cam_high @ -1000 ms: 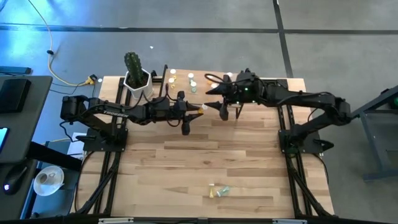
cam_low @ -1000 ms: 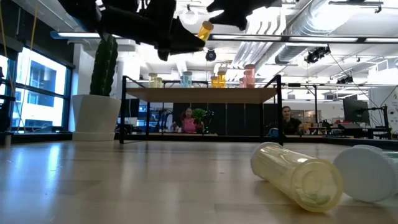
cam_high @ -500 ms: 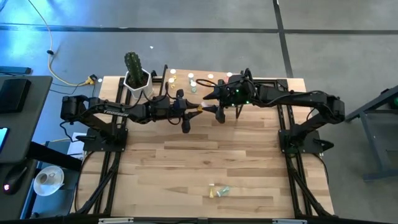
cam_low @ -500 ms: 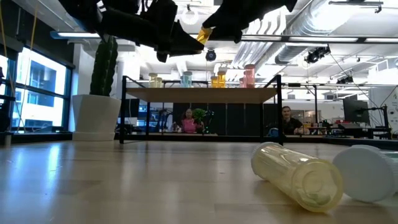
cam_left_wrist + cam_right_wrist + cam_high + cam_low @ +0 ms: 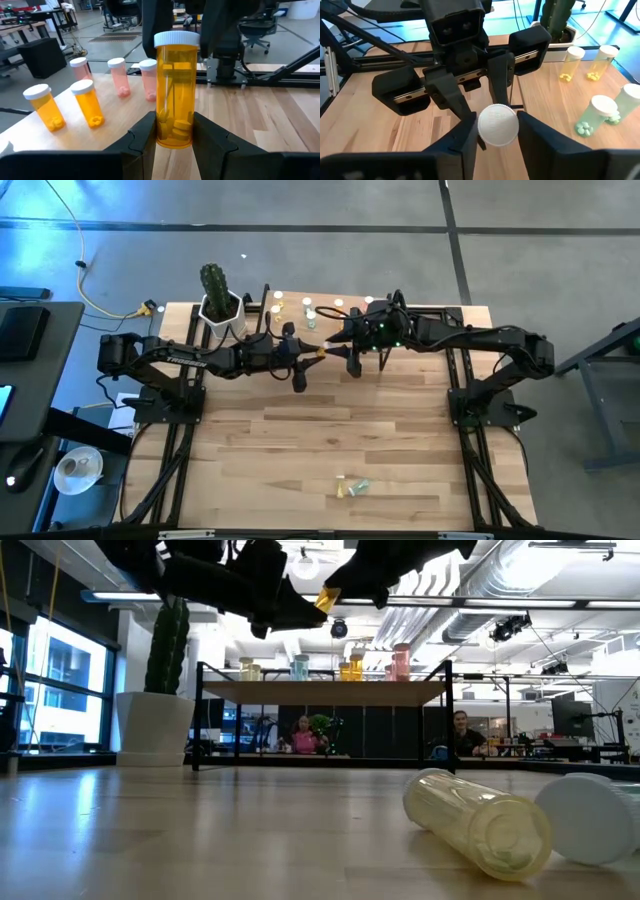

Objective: Pick and place medicine bottles onto shelf by color
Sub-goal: Put the orange pill bottle on the shelf aligned with the other orange pill bottles

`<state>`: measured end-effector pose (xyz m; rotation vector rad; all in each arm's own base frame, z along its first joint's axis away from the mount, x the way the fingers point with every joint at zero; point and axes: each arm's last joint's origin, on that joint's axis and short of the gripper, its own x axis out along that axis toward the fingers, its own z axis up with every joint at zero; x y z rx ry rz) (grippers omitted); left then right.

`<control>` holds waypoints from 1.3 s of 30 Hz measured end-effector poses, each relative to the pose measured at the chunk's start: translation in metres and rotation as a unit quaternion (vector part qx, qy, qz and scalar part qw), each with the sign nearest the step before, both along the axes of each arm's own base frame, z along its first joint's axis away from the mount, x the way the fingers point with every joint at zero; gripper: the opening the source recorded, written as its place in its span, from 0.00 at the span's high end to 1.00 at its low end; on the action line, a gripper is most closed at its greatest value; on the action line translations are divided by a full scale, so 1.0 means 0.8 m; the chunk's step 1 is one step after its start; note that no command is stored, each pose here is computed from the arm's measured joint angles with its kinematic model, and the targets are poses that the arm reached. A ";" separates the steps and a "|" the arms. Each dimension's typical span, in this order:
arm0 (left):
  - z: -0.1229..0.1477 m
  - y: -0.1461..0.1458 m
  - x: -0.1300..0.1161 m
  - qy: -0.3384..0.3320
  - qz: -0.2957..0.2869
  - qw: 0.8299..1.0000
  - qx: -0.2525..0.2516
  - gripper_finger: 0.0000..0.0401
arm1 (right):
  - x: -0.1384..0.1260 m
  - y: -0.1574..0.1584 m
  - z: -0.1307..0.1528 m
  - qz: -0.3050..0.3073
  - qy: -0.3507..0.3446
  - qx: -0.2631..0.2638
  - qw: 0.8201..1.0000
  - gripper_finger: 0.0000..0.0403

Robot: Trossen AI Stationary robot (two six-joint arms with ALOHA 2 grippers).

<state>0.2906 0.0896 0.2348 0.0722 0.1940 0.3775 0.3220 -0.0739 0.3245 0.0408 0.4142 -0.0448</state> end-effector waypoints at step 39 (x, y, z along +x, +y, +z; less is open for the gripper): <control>0.019 -0.002 -0.021 0.022 0.040 0.999 0.010 0.47 | -0.040 -0.026 0.021 -0.121 0.023 -0.030 0.992 0.76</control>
